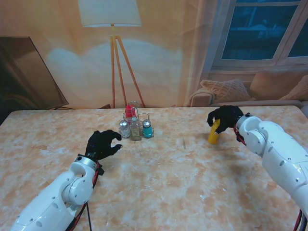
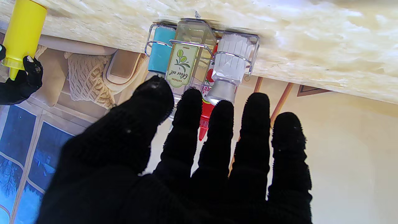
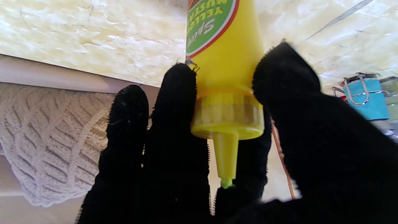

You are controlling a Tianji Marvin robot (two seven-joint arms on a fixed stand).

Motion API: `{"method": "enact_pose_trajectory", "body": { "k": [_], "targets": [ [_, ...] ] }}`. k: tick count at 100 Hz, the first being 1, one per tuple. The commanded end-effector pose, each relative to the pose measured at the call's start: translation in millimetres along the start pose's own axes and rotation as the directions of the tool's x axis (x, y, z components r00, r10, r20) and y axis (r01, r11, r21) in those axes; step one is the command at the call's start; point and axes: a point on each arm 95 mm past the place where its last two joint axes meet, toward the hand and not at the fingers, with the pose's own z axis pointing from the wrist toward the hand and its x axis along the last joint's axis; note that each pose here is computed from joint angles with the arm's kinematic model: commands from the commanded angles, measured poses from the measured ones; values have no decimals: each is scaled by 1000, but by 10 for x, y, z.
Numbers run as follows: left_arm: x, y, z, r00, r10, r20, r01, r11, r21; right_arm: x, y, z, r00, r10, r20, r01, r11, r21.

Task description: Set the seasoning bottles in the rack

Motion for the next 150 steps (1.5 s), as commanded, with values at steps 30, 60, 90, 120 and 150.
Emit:
{"method": "enact_pose_trajectory", "body": {
  "k": [30, 60, 90, 120, 150],
  "targets": [
    [-6, 9, 8, 1000, -2, 4, 2, 1000, -10, 108, 135, 62, 998, -6, -62, 8, 999, 37],
    [-31, 10, 21, 1000, -6, 13, 6, 1000, -8, 192, 395, 192, 994, 4, -110, -1, 1000, 23],
    [-63, 6, 26, 1000, -8, 21, 8, 1000, -4, 395, 706, 459, 983, 35, -180, -36, 999, -1],
    [-93, -2, 18, 1000, -7, 23, 7, 1000, -2, 704, 975, 808, 967, 74, -242, -79, 997, -12],
    [-135, -3, 22, 999, -10, 31, 10, 1000, 5, 1070, 1187, 1062, 956, 100, -276, -112, 993, -29]
  ]
}}
